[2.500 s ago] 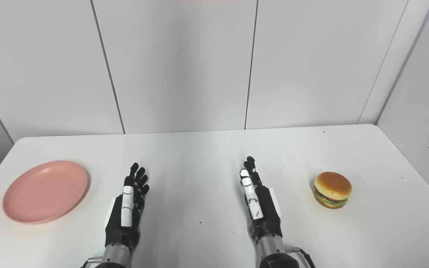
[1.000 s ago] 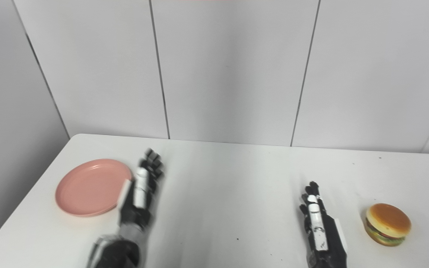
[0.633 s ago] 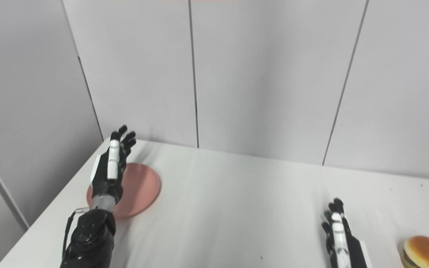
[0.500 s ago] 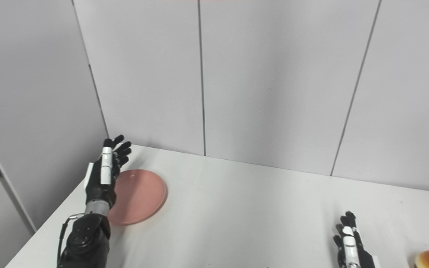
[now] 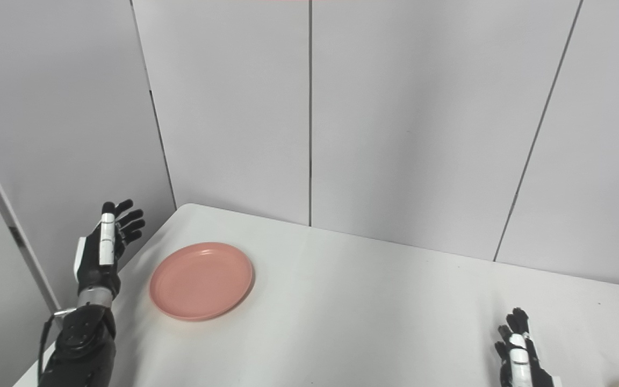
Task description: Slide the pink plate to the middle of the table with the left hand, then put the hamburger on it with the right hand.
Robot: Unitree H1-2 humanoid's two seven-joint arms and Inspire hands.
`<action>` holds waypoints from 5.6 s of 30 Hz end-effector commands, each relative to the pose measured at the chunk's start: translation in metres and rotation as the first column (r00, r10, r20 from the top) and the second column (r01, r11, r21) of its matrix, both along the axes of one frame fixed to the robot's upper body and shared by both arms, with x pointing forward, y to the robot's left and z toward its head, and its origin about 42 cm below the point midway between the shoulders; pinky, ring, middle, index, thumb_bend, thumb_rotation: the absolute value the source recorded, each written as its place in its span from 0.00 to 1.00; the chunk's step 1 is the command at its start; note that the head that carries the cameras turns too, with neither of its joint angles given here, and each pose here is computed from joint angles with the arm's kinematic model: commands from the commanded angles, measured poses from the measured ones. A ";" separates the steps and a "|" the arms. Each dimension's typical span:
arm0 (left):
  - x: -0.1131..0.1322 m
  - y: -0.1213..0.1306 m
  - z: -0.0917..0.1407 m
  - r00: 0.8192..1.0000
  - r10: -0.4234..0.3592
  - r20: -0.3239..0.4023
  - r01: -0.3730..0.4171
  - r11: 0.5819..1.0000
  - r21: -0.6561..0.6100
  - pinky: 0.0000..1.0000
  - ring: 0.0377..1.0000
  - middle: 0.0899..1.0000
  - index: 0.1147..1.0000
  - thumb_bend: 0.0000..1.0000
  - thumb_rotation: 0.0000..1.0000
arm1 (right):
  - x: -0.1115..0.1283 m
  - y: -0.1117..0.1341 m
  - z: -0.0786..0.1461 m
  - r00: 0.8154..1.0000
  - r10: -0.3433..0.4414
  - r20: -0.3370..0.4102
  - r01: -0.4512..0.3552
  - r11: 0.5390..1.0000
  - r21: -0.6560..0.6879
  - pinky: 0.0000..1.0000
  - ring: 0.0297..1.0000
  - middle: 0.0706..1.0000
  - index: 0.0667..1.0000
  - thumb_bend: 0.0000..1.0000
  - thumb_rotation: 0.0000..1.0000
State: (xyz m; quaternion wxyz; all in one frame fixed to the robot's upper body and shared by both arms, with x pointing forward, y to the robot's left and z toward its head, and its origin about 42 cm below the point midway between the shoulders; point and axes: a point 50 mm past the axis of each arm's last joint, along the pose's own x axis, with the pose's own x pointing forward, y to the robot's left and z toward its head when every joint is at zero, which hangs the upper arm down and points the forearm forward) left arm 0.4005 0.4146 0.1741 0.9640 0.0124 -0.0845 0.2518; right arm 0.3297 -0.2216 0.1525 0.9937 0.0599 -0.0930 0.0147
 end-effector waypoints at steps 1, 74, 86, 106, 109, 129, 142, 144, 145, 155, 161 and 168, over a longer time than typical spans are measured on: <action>0.007 0.012 0.026 0.996 0.006 0.090 -0.012 0.997 0.072 0.84 0.76 0.73 0.73 0.75 1.00 | 0.005 0.001 0.017 0.998 0.007 0.064 -0.007 1.000 -0.005 1.00 1.00 1.00 1.00 0.48 0.99; 0.023 -0.222 -0.054 0.815 -0.575 0.070 0.571 0.778 -0.262 0.87 0.89 0.86 0.85 0.75 0.99 | 0.003 0.015 0.017 0.998 0.054 0.024 -0.055 0.998 0.041 1.00 1.00 0.99 1.00 0.56 0.89; 0.004 -0.268 -0.069 0.765 -0.642 0.056 0.628 0.723 -0.289 0.89 0.89 0.86 0.87 0.75 0.98 | 0.004 0.034 0.019 0.998 0.053 0.021 -0.055 0.994 0.094 1.00 1.00 0.99 1.00 0.54 0.82; -0.029 -0.300 -0.068 0.696 -0.716 0.056 0.695 0.652 -0.302 0.94 0.95 0.95 0.95 0.73 0.98 | 0.008 0.053 0.019 0.998 0.064 0.028 -0.065 0.997 0.033 1.00 0.99 0.99 1.00 0.59 0.86; -0.031 -0.301 -0.069 0.694 -0.718 0.053 0.698 0.652 -0.298 0.95 0.96 0.95 0.95 0.74 0.99 | 0.009 0.052 0.019 0.997 0.070 0.026 -0.071 0.996 0.046 1.00 0.98 0.99 1.00 0.61 0.83; -0.030 -0.315 -0.082 0.741 -0.671 0.021 0.652 0.712 -0.261 1.00 0.98 0.99 0.99 0.69 1.00 | 0.037 -0.056 0.093 0.963 0.075 0.258 0.042 0.908 -0.418 0.86 0.86 0.84 0.90 0.74 0.66; -0.033 -0.302 -0.086 0.738 -0.675 0.019 0.661 0.716 -0.226 1.00 0.98 0.99 1.00 0.66 1.00 | 0.024 -0.125 0.162 0.965 -0.003 0.263 0.233 0.479 -0.847 0.78 0.88 0.89 0.87 0.81 0.46; -0.033 -0.299 -0.087 0.742 -0.670 0.020 0.656 0.719 -0.229 1.00 0.97 0.99 0.99 0.67 1.00 | 0.025 -0.130 0.167 0.972 -0.005 0.234 0.214 0.426 -0.879 0.78 0.88 0.89 0.86 0.80 0.33; -0.033 -0.297 -0.087 0.741 -0.671 0.017 0.656 0.719 -0.231 1.00 0.98 0.99 0.99 0.67 1.00 | 0.025 -0.132 0.169 0.976 -0.005 0.220 0.203 0.402 -0.893 0.78 0.88 0.89 0.85 0.80 0.30; -0.031 -0.284 -0.088 0.733 -0.681 -0.002 0.667 0.718 -0.198 1.00 0.98 0.99 0.99 0.70 1.00 | 0.033 -0.149 0.180 0.988 -0.121 0.097 0.116 0.165 -0.979 0.82 0.92 0.90 0.86 0.86 0.25; -0.030 -0.280 -0.090 0.731 -0.683 -0.002 0.670 0.718 -0.188 1.00 0.98 0.99 0.99 0.70 1.00 | 0.036 -0.157 0.175 0.984 -0.173 0.030 0.047 0.096 -0.994 0.89 0.94 0.92 0.87 0.95 0.30; -0.030 -0.281 -0.089 0.731 -0.683 -0.005 0.670 0.718 -0.188 1.00 0.98 0.98 0.98 0.69 1.00 | 0.043 -0.169 0.163 0.980 -0.197 -0.034 -0.027 0.042 -0.999 0.95 0.94 0.92 0.88 0.97 0.35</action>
